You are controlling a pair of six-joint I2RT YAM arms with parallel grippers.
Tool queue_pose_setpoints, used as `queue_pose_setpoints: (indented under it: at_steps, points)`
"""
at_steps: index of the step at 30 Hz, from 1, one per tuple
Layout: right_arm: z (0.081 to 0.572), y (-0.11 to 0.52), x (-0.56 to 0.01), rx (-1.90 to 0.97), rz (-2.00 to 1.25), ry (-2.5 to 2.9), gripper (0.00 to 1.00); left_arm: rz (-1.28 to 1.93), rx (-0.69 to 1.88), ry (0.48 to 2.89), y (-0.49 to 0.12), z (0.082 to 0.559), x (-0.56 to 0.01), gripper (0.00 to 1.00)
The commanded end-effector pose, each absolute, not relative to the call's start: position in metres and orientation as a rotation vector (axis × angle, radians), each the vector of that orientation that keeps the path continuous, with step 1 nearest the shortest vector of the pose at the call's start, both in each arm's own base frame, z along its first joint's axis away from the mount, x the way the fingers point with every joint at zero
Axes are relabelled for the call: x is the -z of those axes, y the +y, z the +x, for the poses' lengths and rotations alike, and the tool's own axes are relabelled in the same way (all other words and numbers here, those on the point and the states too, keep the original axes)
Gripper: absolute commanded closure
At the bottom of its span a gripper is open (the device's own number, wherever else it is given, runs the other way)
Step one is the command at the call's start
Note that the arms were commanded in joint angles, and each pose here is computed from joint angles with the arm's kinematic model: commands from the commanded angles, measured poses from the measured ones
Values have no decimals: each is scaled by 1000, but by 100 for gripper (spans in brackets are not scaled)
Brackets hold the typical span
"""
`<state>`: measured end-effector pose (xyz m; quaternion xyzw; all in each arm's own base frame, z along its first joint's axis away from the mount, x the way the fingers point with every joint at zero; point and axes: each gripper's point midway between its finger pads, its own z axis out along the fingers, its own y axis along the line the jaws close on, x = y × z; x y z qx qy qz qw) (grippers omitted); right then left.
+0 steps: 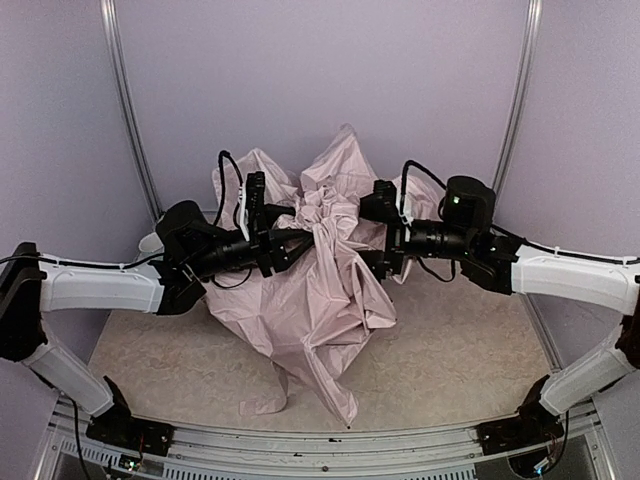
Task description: Put away the umbrella
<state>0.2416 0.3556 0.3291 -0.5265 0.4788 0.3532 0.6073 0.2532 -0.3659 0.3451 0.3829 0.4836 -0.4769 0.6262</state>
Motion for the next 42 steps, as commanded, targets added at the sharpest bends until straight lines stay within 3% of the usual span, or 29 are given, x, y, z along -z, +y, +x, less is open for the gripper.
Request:
queue_pose_setpoints:
  at_steps: [1,16,21,26,32,34,42]
  points:
    - [231,400,-361,-821,-1275,924,0,950,1254,893,-392,212,-379,95]
    - [247,407,-320,-781,-1277,1093,6,1041,1462,810,-436,185,-369,94]
    - [252,405,-317,-757,-1262,1123,23,1050,1567,807,-447,178,-359,90]
    - [252,388,-314,-702,-1240,1155,51,1033,1452,911,-451,197,-346,75]
    - [251,359,-313,-608,-1206,1197,76,947,1227,1067,-433,237,-329,43]
    - [253,350,-310,-570,-1197,1219,86,930,1195,1097,-422,247,-324,37]
    - [263,321,-314,-467,-1147,1274,96,924,1067,1157,-388,265,-316,22]
